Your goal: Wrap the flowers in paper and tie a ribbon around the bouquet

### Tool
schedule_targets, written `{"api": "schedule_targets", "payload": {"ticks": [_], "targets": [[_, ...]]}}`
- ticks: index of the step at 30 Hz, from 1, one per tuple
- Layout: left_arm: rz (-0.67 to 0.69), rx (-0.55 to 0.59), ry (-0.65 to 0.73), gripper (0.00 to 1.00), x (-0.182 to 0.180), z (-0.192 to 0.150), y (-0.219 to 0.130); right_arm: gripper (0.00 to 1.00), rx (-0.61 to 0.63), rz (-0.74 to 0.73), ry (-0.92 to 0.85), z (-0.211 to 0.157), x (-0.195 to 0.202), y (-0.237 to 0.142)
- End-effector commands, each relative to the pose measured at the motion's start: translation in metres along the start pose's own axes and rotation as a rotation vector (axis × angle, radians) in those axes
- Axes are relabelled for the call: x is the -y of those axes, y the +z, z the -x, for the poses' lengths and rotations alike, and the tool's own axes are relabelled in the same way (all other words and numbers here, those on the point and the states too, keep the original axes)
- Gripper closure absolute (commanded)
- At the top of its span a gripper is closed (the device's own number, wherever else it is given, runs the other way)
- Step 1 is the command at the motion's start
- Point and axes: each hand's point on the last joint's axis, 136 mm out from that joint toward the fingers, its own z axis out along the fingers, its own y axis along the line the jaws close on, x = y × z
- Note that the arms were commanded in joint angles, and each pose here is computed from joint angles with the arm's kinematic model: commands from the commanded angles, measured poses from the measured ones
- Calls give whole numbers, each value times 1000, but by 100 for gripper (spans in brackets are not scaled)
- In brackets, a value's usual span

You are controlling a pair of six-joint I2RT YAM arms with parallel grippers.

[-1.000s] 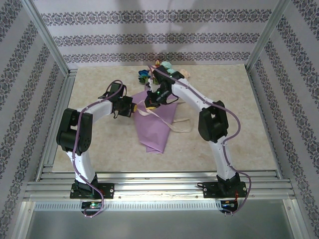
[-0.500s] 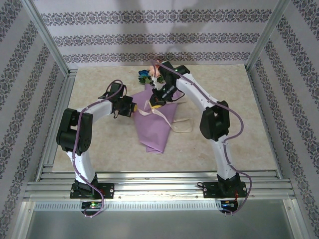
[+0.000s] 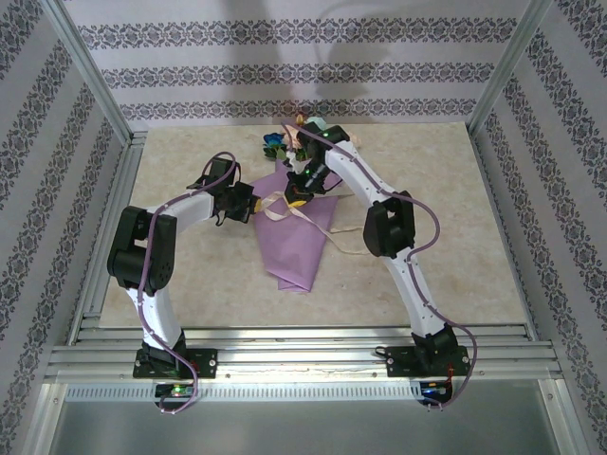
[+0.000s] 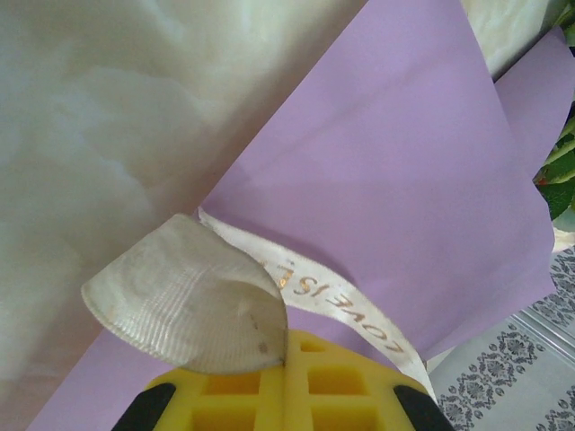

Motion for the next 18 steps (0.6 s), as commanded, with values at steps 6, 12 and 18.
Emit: {"api": "schedule_targets", "payload": {"ticks": [6,12,18], "targets": [[-13,8,83,100,11,4,8,85,26,-86,-18,10,10,12],[-2,0,82,100,8,3,10,61,187,-198,-59,25,0,-27],[-7,4,71,100,8,3,7,60,335,-209,12,47,-7,-41]]}}
